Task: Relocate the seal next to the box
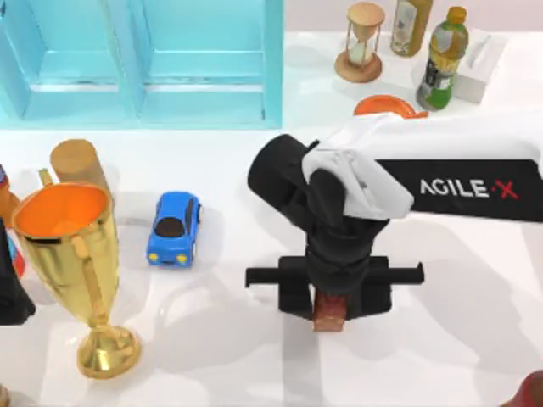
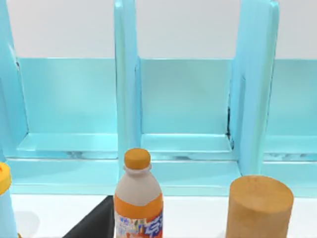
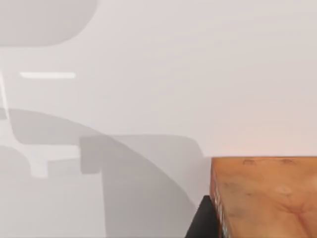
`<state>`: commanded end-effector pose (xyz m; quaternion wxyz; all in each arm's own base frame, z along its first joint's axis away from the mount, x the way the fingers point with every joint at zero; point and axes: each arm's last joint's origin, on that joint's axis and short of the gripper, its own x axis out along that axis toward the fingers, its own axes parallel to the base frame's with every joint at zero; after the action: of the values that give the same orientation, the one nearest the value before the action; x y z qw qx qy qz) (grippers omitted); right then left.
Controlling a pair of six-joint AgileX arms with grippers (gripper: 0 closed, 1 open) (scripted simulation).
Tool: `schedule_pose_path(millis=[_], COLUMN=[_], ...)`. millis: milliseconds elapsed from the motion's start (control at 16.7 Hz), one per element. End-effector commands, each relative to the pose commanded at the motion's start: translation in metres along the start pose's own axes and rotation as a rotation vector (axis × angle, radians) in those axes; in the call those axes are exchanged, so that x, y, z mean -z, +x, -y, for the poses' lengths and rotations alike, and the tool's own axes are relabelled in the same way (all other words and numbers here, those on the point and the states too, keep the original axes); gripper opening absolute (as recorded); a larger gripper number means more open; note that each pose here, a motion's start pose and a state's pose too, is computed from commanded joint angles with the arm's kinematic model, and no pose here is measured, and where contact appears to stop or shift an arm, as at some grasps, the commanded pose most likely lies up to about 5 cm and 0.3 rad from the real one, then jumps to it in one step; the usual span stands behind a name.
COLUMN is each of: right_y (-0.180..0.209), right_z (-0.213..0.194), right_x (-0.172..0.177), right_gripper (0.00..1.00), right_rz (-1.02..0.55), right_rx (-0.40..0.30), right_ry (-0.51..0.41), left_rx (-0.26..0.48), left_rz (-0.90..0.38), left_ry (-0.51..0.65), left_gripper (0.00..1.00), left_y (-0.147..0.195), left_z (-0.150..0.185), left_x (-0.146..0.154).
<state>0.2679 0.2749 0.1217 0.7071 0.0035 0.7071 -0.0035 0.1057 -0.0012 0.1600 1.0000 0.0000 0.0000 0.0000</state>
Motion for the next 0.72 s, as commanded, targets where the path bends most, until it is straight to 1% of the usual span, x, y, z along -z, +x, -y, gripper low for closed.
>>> schedule_pose_path(millis=[180, 240, 720], right_y=[0.0000, 0.0000, -0.0006], right_z=[0.0000, 0.0000, 0.0007], right_x=[0.0000, 0.0000, -0.0007], right_gripper=[0.02, 0.00, 0.00], right_rz=[0.000, 0.000, 0.002], right_rx=[0.000, 0.000, -0.001], right_ry=[0.000, 0.000, 0.003], left_rx=[0.000, 0.000, 0.000], left_rz=[0.000, 0.000, 0.000], left_ry=[0.000, 0.000, 0.000], left_gripper=[1.00, 1.00, 1.00], left_y=[0.0000, 0.0000, 0.0000], left_z=[0.0000, 0.0000, 0.0000], left_x=[0.0000, 0.0000, 0.0000])
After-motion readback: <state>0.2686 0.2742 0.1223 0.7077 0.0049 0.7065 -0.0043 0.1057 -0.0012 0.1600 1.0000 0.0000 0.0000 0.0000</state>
